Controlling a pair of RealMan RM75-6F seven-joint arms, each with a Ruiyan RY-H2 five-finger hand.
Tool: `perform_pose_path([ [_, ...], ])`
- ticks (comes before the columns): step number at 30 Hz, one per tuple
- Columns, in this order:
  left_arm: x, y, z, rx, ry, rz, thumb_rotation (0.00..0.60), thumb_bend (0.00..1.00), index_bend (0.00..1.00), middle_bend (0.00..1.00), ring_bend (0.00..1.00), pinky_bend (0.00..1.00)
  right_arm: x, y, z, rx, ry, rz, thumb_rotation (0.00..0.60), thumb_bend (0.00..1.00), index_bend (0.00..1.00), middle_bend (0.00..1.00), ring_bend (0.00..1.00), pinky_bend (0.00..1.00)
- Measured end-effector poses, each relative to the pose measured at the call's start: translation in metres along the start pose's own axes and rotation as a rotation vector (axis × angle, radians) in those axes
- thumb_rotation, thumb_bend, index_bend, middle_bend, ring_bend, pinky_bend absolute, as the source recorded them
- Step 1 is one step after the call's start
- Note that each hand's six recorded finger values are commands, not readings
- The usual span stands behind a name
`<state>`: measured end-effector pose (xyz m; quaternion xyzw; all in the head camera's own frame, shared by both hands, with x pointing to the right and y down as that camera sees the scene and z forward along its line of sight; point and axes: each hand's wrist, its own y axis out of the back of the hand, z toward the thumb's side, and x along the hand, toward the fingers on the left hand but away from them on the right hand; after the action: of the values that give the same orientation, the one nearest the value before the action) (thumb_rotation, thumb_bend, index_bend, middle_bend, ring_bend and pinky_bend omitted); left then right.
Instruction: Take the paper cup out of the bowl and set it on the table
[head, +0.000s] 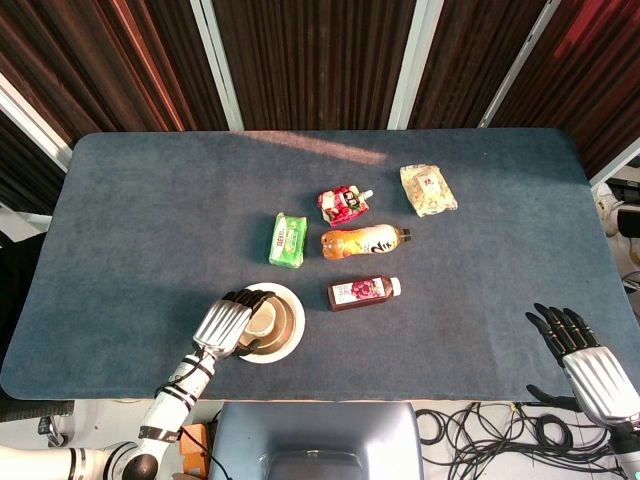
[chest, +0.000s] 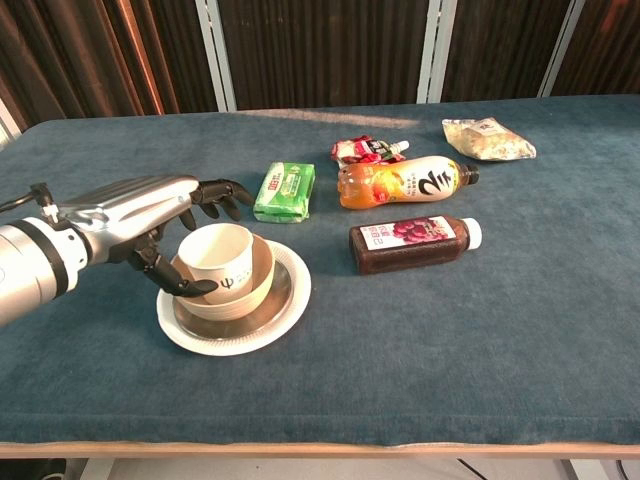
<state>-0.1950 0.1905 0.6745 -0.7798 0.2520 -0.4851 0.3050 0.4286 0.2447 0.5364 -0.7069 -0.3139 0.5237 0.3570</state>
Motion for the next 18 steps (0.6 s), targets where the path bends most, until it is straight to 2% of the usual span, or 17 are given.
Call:
perform_pose_path([
  [18, 0.0036, -0.0058, 0.0038, -0.025, -0.007, -0.007, 0.600, 0.25, 0.18, 0.23, 0.21, 0.31, 0.0005, -0.0017, 0.0012, 0.007, 0.002, 0.005, 0.600, 0.02, 0.00, 0.00, 0.00, 0.02],
])
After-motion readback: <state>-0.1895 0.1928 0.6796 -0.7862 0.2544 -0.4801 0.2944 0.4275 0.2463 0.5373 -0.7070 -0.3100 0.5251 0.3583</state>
